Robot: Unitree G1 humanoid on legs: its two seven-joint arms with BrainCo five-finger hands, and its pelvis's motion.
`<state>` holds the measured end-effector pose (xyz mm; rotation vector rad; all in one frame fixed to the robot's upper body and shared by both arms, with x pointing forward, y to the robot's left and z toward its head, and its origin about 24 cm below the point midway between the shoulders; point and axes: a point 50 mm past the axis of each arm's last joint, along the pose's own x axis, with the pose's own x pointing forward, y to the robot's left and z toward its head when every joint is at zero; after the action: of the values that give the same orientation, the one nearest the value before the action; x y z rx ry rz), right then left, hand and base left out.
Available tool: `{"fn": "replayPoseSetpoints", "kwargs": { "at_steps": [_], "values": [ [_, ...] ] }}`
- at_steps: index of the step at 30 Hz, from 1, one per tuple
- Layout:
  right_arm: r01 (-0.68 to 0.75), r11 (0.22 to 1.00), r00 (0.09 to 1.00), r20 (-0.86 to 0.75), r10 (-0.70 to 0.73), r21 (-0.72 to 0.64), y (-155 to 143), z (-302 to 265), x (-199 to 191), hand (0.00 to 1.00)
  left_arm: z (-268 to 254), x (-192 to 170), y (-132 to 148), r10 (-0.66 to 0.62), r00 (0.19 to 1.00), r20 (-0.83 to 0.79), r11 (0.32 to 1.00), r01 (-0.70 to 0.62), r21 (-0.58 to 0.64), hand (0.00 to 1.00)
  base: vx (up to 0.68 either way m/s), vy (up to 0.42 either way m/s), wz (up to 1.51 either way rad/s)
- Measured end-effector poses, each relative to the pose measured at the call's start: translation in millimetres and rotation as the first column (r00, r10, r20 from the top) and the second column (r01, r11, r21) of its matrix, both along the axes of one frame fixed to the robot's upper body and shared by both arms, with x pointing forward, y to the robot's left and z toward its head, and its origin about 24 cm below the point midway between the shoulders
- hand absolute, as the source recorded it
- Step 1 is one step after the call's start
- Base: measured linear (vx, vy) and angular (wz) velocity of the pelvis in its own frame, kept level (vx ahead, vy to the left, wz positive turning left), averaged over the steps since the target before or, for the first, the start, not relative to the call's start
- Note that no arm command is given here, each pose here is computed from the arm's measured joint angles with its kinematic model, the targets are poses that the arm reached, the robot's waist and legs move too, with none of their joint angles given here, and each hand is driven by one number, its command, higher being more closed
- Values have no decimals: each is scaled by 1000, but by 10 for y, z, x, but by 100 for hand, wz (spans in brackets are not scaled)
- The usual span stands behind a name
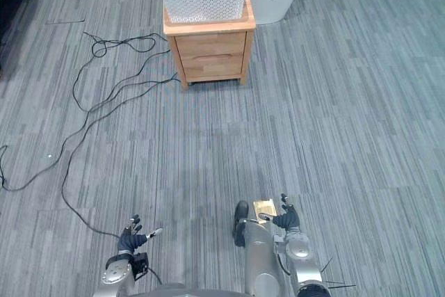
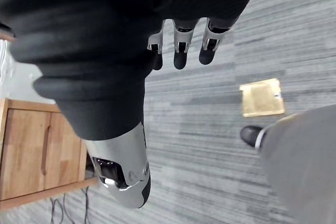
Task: Pick up the laundry basket with both hands and put the clothes into the washing machine.
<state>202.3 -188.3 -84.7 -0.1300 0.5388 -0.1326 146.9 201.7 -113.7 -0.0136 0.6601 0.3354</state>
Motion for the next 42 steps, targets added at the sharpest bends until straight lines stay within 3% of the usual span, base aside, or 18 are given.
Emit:
{"fn": "replayPoseSetpoints", "kwargs": {
  "at_steps": [7,15,22,28,35,42],
  "values": [
    [7,1000,999,37,-8,19,37,61,147,0,21,-9,-2,6,1000,14,1000,-6,-5,0,598,14,-40],
    [68,998,997,-48,-68,7,-17,-106,-69,0,20,-26,8,2,1000,7,1000,-2,1,0,706,292,-11],
    [33,999,998,-48,-33,7,58,-120,-125,0,18,-20,107,-35,999,-16,998,35,46,0,586,122,47],
    [83,997,987,-140,-84,-10,-72,-263,-438,0,-65,-63,-44,-102,993,-62,994,104,21,0,525,-126,65],
    [134,991,989,-64,-132,31,-47,-139,-431,0,-124,-169,-284,-94,993,-74,994,89,-66,0,366,-126,-3],
    [212,976,972,-110,-206,49,-111,-219,-582,0,-141,-202,-258,-91,992,-88,994,85,-65,0,180,85,-42]
  ]
}}
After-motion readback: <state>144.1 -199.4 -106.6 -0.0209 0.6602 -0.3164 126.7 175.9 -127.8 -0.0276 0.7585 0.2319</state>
